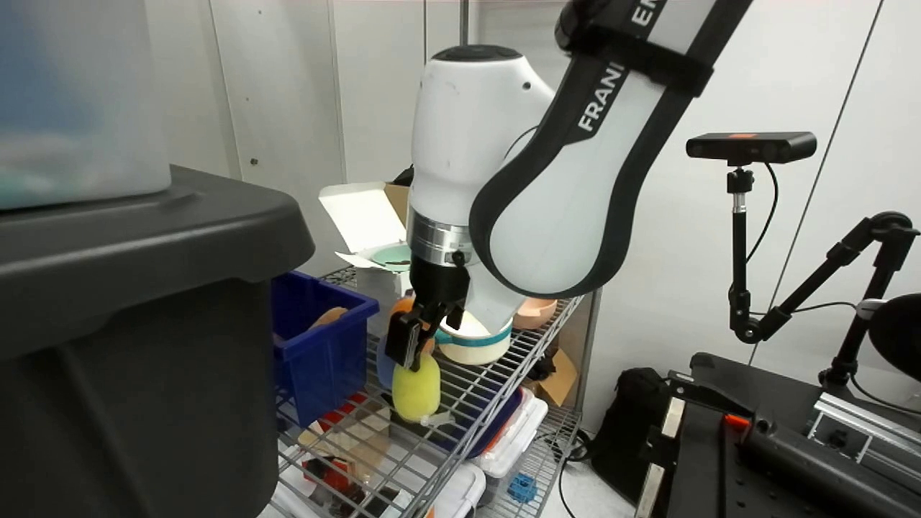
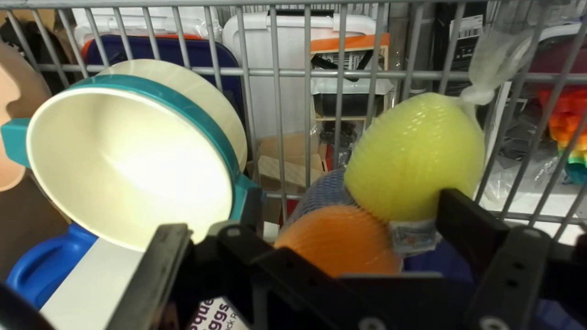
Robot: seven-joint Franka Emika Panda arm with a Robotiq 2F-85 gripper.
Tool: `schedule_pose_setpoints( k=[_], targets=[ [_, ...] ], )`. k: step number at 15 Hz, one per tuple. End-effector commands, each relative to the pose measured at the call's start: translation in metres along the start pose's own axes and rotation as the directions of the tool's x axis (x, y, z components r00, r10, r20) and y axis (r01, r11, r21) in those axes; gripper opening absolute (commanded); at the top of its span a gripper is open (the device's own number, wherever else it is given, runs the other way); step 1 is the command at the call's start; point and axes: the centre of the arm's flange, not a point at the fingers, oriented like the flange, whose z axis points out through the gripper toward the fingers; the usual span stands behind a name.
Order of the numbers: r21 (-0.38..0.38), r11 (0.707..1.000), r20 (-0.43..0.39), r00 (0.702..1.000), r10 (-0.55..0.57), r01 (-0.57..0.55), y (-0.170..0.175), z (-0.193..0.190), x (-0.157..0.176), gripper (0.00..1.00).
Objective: Put the pack of plushies in the white bowl
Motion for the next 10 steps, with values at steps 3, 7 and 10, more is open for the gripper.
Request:
schedule_pose_setpoints(
  k=[3,7,10],
  targets=[
    [0.006,1.0,-0.005,1.0,0.014,-0.014,-0.013,0.007,0.002,0.55],
    [0.009,1.0,0.008,1.0,0.01,-0.01,-0.015,0.013,-0.002,0.24],
    [0.008,1.0,0.018,1.0,0.007,-0.007,-0.015,0.018,-0.006,0.02]
  ],
)
